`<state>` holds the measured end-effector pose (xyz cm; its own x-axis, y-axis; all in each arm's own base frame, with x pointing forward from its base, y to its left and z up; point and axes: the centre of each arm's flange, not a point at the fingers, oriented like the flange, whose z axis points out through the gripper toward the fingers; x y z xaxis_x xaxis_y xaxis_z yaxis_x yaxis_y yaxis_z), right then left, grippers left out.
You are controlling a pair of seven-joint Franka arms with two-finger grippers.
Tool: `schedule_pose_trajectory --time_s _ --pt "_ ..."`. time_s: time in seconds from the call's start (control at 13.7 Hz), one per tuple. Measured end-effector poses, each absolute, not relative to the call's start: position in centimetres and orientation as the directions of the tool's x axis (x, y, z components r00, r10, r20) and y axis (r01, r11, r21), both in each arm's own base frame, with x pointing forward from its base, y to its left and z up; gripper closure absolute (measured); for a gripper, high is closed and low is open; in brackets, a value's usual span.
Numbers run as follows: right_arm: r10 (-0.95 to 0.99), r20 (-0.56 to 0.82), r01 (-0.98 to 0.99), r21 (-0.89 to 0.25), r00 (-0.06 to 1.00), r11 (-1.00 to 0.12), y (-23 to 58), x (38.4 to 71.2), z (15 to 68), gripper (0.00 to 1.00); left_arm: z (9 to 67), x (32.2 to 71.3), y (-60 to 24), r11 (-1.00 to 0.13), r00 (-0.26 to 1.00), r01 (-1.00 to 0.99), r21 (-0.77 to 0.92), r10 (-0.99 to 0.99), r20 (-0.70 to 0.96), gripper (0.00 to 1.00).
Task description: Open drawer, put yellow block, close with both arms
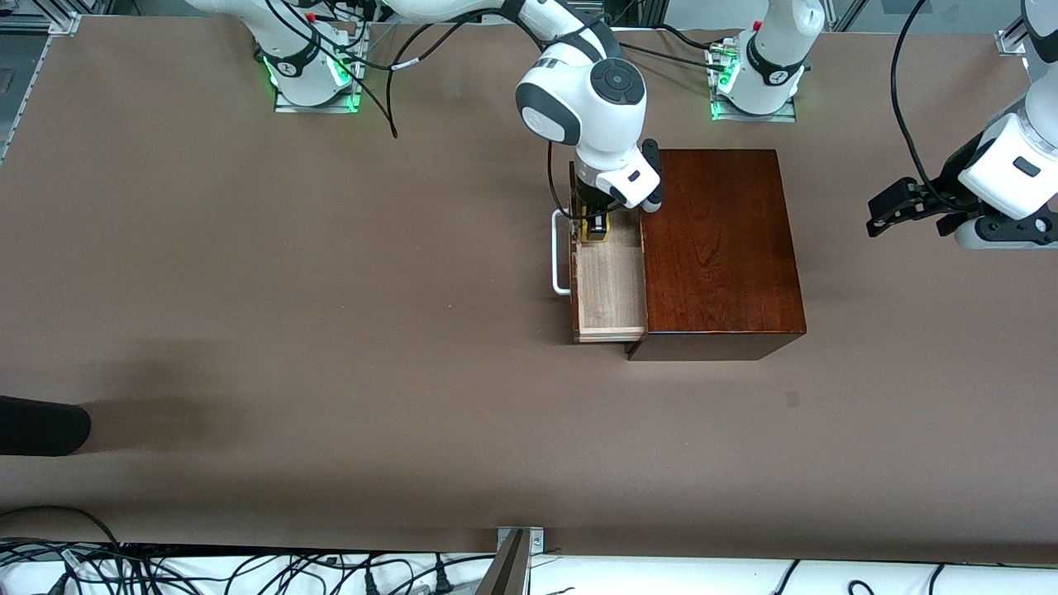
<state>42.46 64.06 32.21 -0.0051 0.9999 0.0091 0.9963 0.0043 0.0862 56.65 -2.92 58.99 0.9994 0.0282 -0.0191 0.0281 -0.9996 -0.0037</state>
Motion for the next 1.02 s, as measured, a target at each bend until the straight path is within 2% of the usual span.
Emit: schedule_pose_trajectory --time_s 0.29,0.44,0.73,0.87,1.02 --pt "1.000 0.018 0.995 0.100 0.001 -0.003 64.0 43.1 33.3 0.01 59.0 56.6 -2.9 -1.000 0.999 0.028 -0.004 0.028 -0.019 0.00" --pt "0.999 0.032 0.993 0.115 0.013 -0.016 63.5 43.8 35.3 0.00 59.0 56.6 -2.9 -1.000 0.999 0.028 -0.004 0.028 -0.019 0.00" --pt "0.995 0.073 0.987 0.139 0.069 -0.079 60.4 46.3 43.1 0.00 59.0 56.6 -2.9 -1.000 0.999 0.028 -0.004 0.028 -0.019 0.00" --pt "0.984 0.105 0.980 0.121 0.145 -0.157 56.8 49.3 46.7 0.00 59.0 56.6 -2.9 -1.000 0.999 0.028 -0.004 0.028 -0.019 0.00" --pt "0.958 0.152 0.959 0.113 0.242 -0.260 51.2 54.1 49.8 0.00 59.0 56.6 -3.0 -1.000 0.999 0.028 -0.004 0.028 -0.019 0.00"
